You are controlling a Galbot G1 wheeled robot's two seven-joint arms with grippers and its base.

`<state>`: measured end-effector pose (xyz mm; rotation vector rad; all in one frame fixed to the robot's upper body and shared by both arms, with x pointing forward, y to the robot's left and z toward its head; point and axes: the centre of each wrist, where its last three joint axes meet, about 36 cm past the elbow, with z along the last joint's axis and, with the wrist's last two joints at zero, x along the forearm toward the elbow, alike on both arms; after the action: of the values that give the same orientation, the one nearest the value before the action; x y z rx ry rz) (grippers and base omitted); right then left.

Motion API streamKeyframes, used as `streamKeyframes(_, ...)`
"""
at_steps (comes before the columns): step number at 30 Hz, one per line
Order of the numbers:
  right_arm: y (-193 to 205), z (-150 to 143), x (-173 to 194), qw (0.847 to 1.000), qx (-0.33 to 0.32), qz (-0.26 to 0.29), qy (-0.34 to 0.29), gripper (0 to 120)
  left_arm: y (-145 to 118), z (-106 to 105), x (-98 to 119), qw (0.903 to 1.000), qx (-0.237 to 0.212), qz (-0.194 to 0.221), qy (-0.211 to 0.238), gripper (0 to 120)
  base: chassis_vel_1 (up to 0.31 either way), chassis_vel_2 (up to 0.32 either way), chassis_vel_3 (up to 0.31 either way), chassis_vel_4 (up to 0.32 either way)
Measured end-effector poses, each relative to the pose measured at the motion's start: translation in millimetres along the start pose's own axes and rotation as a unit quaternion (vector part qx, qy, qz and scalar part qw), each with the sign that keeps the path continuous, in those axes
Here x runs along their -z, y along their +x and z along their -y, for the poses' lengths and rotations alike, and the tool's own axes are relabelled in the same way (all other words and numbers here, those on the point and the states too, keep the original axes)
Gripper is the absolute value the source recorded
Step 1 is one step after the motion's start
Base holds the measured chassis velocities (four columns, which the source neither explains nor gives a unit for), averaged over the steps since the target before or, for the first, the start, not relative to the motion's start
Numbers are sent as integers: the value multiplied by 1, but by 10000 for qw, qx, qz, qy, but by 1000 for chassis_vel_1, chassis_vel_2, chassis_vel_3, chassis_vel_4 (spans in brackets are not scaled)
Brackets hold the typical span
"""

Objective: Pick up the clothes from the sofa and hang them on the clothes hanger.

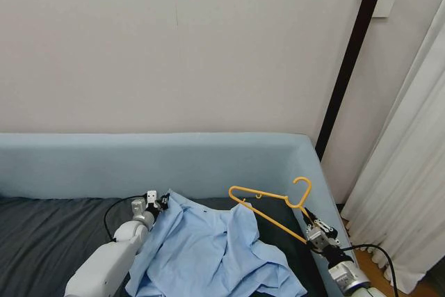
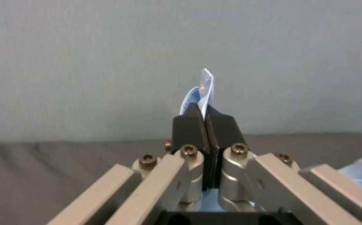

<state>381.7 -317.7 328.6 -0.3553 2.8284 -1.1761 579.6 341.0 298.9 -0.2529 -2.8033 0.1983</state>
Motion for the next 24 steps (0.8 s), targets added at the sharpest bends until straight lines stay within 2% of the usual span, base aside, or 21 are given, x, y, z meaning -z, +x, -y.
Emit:
streamKeyframes(9,-2,-9,4,9998,122,118,66,6,42,2,29,9981,-396,249,-391,0,0,0,0,0)
streamKeyframes(12,1,-15,7,9997,151,175,122,6,55,9,44,9962,-585,381,-526,0,0,0,0,0)
streamKeyframes(24,-1,-34,24,9974,414,503,320,6,115,30,61,9899,-1054,611,-720,0,0,0,0,0)
